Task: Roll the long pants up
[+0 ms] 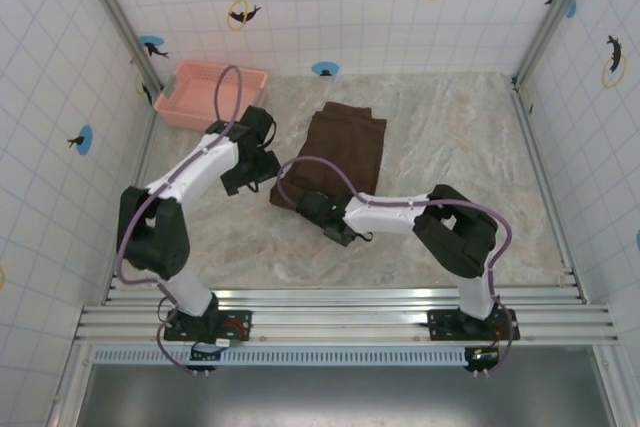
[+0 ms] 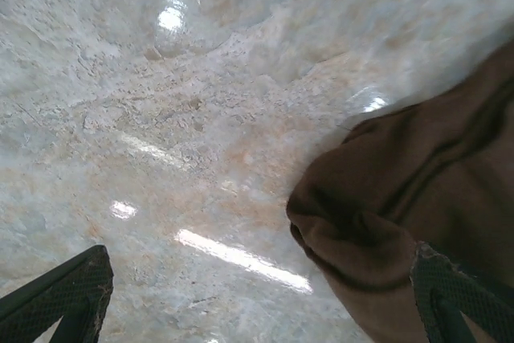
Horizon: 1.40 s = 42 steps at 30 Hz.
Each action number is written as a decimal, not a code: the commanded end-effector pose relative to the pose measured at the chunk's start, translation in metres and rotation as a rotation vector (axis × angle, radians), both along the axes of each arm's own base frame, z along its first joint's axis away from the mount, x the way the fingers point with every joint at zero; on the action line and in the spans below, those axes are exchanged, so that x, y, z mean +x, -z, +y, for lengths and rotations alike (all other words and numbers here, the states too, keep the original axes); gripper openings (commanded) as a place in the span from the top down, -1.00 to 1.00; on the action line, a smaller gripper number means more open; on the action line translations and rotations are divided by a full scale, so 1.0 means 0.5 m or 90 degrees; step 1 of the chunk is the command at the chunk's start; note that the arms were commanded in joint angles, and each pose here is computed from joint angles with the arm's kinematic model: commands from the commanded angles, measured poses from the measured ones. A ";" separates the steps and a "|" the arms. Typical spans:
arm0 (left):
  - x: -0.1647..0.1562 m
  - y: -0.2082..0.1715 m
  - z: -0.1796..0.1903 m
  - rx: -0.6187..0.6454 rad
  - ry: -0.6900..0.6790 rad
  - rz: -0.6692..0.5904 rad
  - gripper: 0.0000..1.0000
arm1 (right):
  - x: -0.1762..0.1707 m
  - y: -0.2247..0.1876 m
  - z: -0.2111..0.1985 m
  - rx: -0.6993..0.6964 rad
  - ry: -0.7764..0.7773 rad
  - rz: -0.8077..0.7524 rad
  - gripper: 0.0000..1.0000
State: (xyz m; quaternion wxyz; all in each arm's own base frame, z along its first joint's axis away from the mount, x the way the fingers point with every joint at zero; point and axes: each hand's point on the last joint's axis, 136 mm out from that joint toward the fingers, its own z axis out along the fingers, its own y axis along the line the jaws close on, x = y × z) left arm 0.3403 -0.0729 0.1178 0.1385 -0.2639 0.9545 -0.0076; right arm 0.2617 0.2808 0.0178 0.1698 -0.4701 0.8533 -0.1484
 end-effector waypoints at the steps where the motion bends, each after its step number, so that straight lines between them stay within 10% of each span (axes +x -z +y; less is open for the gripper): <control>1: 0.018 -0.017 -0.008 -0.029 0.013 -0.099 -0.94 | -0.053 0.038 0.016 0.060 -0.021 0.183 1.00; 14: 0.021 -0.008 -0.111 -0.361 -0.033 -0.358 -0.94 | -0.069 0.113 0.013 0.136 0.035 0.373 1.00; 42: 0.088 0.118 -0.118 -0.494 -0.134 -0.515 -0.94 | -0.113 0.127 0.020 0.105 0.022 0.384 1.00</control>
